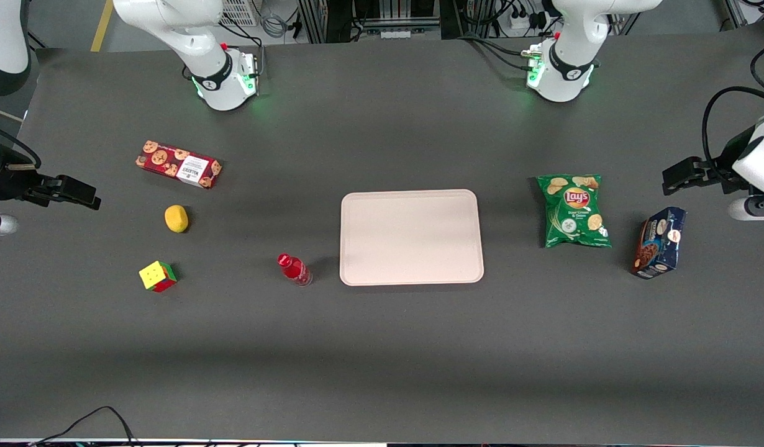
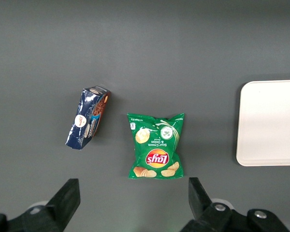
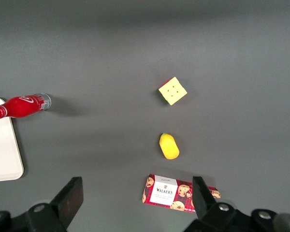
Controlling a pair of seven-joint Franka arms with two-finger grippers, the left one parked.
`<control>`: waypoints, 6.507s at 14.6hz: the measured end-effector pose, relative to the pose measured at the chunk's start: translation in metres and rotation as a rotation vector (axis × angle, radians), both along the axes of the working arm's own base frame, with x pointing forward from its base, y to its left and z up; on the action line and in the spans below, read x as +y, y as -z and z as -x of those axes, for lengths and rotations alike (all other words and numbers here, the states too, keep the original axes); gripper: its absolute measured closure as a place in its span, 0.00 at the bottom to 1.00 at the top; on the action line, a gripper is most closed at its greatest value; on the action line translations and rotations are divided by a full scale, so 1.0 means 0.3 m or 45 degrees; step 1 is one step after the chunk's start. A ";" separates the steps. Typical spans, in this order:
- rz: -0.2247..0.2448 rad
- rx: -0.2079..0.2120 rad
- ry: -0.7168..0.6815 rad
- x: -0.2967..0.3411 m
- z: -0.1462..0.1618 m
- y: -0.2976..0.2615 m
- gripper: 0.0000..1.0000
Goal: Place coke bottle on tray
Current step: 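Move the open right gripper over the red Coca-Cola bottle, then lower the right gripper and close it around the bottle's neck, then lift the bottle and carry it over the white tray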
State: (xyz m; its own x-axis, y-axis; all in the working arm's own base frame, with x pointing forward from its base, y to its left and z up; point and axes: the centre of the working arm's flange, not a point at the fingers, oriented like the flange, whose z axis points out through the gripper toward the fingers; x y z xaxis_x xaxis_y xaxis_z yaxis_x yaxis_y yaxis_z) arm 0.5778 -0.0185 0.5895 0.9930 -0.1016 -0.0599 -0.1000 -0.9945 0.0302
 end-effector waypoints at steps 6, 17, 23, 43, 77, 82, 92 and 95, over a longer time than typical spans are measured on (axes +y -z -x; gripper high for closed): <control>0.000 0.001 0.000 0.000 0.000 0.000 0.00; -0.077 0.022 -0.148 0.317 0.016 0.010 0.00; -0.061 0.042 -0.218 0.741 0.114 0.030 0.00; -0.067 0.014 -0.272 0.933 -0.056 0.797 0.00; -0.052 -0.024 -0.378 1.016 -0.127 0.853 0.64; -0.050 -0.016 -0.393 1.041 -0.169 0.461 0.64; -0.096 -0.019 -0.430 1.364 0.044 0.263 0.64; -0.064 -0.002 -0.444 1.558 0.157 0.350 0.64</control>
